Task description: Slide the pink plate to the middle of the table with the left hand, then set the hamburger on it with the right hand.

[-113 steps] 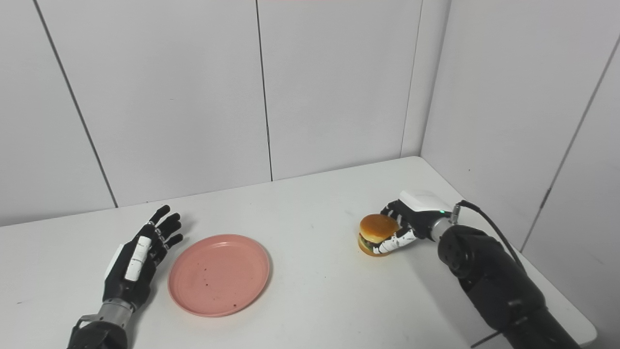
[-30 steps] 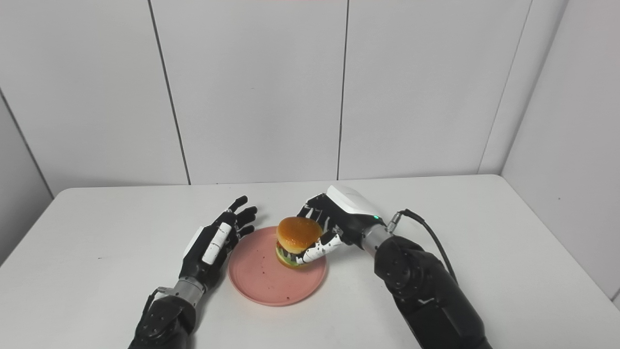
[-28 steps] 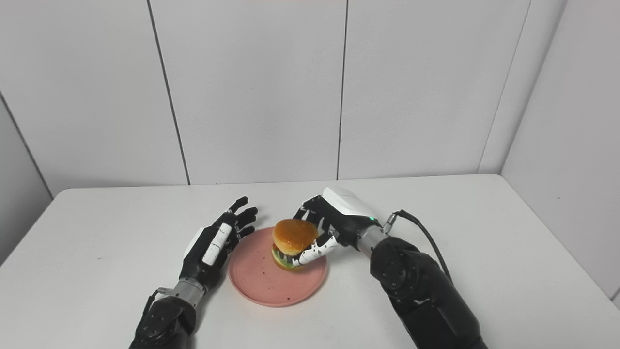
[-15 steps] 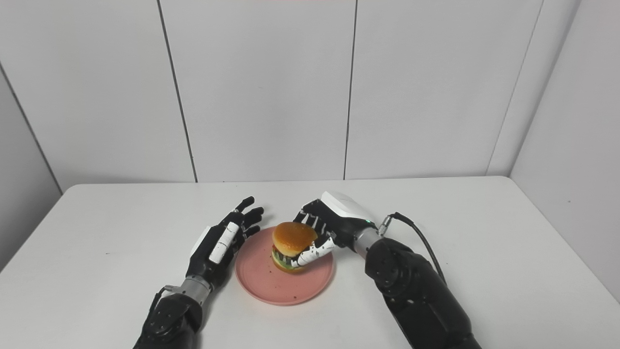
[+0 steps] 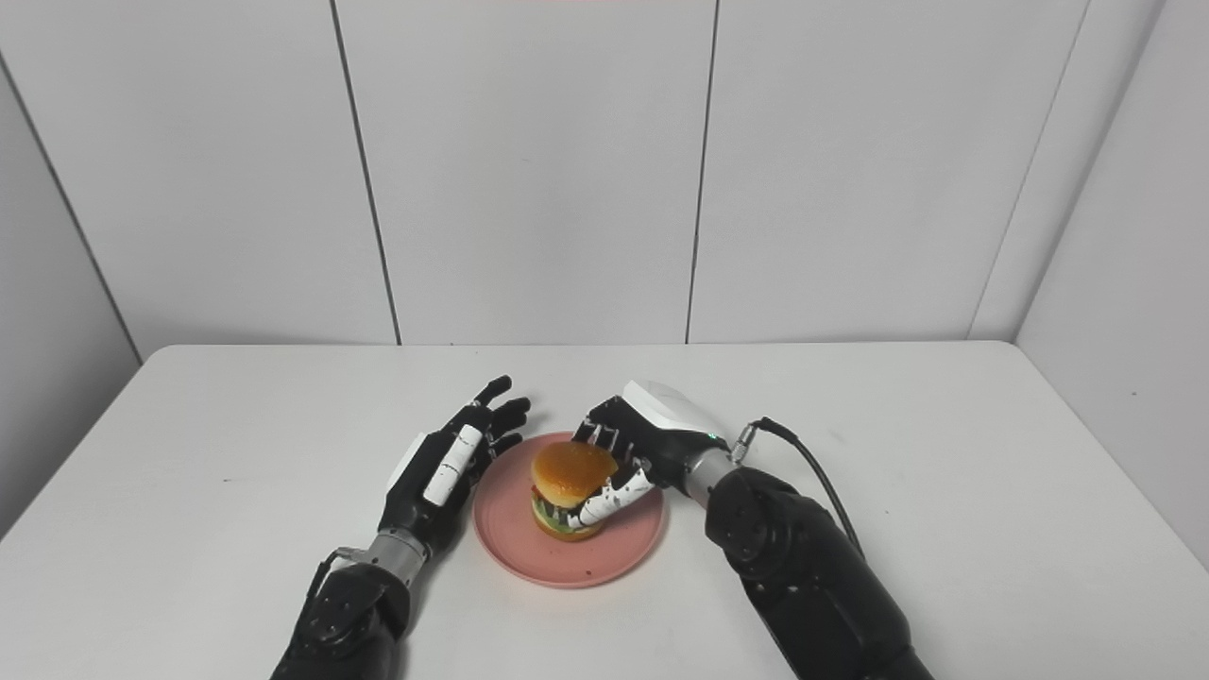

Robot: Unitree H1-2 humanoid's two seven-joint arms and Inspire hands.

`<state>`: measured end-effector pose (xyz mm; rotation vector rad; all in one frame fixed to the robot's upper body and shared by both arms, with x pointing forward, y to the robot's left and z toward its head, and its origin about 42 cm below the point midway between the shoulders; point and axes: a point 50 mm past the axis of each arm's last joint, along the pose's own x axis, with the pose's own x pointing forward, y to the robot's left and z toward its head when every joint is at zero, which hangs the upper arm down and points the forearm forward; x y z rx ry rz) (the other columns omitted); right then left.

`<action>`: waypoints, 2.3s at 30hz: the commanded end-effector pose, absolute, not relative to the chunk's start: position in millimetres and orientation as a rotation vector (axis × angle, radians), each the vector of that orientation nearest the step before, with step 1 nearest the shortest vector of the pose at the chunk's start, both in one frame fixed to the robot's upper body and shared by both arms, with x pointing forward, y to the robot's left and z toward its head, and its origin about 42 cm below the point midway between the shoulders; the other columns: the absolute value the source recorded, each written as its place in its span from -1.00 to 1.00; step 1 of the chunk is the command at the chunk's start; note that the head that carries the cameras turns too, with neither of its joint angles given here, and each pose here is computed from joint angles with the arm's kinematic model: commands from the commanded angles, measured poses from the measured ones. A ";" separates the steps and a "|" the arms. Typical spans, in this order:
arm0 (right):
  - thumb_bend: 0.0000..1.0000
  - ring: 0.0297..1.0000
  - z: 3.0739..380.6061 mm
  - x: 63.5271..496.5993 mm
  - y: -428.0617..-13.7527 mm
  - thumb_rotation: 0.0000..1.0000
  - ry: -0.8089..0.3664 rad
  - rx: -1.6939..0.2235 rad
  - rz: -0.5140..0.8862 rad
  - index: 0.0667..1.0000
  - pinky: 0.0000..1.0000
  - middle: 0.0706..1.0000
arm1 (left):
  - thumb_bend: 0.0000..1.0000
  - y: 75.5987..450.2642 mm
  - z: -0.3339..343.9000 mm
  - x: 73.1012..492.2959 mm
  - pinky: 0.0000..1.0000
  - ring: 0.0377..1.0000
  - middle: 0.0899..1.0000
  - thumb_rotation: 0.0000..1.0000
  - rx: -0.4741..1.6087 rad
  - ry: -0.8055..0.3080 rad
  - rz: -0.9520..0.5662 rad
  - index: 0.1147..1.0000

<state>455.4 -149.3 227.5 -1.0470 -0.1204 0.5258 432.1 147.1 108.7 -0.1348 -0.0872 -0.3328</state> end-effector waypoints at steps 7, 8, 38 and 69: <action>0.03 -0.06 255.2 462.4 -139.8 -0.67 -0.238 -1.068 0.514 -0.10 -0.13 0.00 | 0.75 141.7 74.9 408.3 0.75 0.76 0.65 0.52 -0.165 -0.004 -0.329 0.73; 0.03 -0.07 254.5 462.2 -139.7 -0.67 -0.239 -1.070 0.516 -0.10 -0.14 -0.01 | 0.75 141.6 74.9 408.2 0.75 0.77 0.65 0.52 -0.165 -0.003 -0.329 0.73; 1.00 1.00 259.2 456.4 -159.0 0.36 -0.205 -1.198 0.566 0.74 1.00 0.96 | 0.78 141.8 77.9 411.1 0.76 0.79 0.67 0.53 -0.172 -0.007 -0.341 0.72; 0.65 0.95 193.8 437.4 -200.7 1.00 -0.394 -0.177 0.018 0.95 0.91 0.97 | 0.74 157.4 103.8 420.6 1.00 1.00 1.00 0.59 -0.038 -0.133 -0.032 0.81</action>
